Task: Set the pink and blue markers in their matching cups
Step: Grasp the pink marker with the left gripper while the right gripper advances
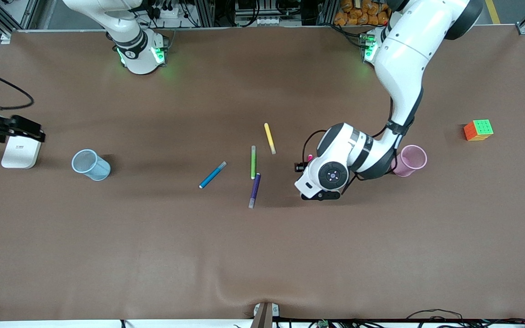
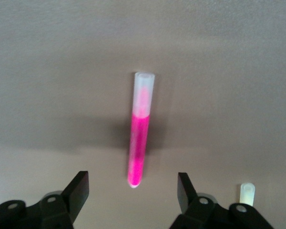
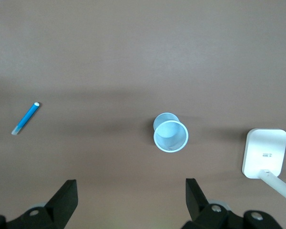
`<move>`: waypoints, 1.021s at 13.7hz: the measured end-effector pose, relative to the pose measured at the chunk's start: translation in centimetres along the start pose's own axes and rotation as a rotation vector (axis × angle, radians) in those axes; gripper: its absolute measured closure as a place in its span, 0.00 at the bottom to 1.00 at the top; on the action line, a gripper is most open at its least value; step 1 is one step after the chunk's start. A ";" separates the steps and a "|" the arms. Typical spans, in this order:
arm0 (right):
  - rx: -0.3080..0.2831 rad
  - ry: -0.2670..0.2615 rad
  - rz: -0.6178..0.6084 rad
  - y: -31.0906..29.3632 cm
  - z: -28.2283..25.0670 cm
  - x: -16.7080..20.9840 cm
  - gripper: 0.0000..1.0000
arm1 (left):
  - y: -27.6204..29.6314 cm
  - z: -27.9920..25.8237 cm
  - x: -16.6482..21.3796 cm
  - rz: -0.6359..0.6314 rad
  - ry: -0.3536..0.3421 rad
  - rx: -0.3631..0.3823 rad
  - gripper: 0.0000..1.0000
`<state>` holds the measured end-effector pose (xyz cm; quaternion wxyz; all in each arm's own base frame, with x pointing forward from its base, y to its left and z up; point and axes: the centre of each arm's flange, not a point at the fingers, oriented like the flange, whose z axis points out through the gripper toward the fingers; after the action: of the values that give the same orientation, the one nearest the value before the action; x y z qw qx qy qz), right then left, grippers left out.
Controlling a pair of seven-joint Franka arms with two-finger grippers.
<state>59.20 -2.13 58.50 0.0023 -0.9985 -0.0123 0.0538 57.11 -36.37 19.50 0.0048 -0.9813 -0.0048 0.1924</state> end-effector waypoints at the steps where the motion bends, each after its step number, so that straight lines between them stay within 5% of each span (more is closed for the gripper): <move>1: -0.003 -0.003 -0.011 -0.7 0.7 0.6 0.00 | 0.0 0.6 0.3 -0.001 0.001 -0.003 0.16; 6: 0.040 -0.011 -0.028 -3.3 3.6 2.9 0.00 | 0.1 2.0 0.8 0.006 0.003 -0.004 0.26; 14: 0.060 -0.057 0.135 -9.1 6.8 4.3 0.00 | 0.8 2.3 1.3 0.058 0.050 -0.022 0.48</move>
<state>62.48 7.14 51.36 0.0284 -0.9946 0.0563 0.0826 57.42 -37.19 16.89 -0.0114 -0.9855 0.0214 0.1677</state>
